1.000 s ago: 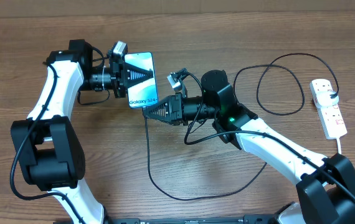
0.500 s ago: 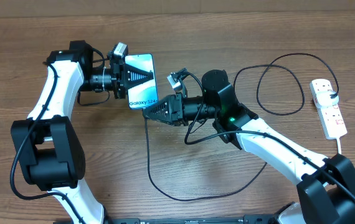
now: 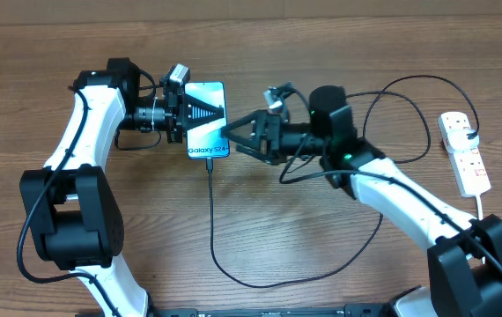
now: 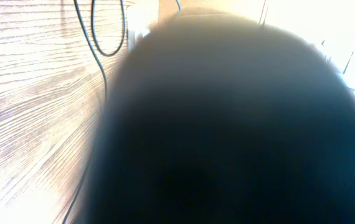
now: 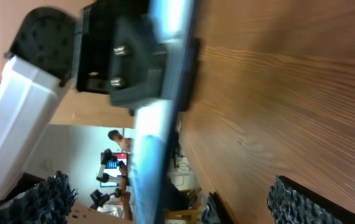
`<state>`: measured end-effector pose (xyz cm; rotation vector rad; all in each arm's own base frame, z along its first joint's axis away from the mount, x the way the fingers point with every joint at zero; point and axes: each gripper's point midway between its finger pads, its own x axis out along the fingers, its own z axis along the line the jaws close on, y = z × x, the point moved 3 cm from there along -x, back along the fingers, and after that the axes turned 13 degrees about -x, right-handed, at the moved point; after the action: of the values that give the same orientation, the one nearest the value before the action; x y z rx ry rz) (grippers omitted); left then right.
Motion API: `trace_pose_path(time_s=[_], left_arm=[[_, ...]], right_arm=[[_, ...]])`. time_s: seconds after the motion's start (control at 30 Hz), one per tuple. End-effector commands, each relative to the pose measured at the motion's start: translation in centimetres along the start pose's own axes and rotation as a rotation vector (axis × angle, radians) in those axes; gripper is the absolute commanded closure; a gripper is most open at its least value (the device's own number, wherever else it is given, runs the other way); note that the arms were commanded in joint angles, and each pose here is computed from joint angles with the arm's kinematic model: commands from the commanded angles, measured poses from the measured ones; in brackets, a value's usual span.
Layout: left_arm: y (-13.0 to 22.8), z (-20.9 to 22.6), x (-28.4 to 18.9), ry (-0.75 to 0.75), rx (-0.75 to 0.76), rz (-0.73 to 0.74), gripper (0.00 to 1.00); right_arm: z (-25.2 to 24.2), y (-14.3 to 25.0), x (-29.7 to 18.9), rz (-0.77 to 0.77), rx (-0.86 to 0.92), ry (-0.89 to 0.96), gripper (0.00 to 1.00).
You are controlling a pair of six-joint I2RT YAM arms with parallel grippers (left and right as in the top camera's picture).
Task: Plug charger to phone and switch on socket
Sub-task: 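Open the right gripper and pull it back rightward from the phone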
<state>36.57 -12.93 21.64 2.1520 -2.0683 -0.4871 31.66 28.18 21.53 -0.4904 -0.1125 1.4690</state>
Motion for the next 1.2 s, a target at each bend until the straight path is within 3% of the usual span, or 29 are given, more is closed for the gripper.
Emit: trace_pose_path(time_s=[0.0,0.23,0.7,1.17], left_arm=[[0.8,-1.5,-0.3,0.007,0.069,-0.008,0.96],[0.7,-1.2,-0.3,-0.016,0.064,-0.013,0.96],[0.8,-1.2,-0.3,-0.017,0.057,-0.013,0.96],[0.7,-0.6,-0.3,-0.058,0.044,-0.02,0.96]], right_arm=[[-0.9,-0.7,-2.3,0.007,-0.011,0.015,0.0],[-5.6,0.9,-5.2,0.038,0.073,0.183,0.0],[-14.7,7.5,-11.7,0.13,0.321,0.926,0.0],[-14.9,8.3,-12.3,0.155,0.344,0.971,0.0]])
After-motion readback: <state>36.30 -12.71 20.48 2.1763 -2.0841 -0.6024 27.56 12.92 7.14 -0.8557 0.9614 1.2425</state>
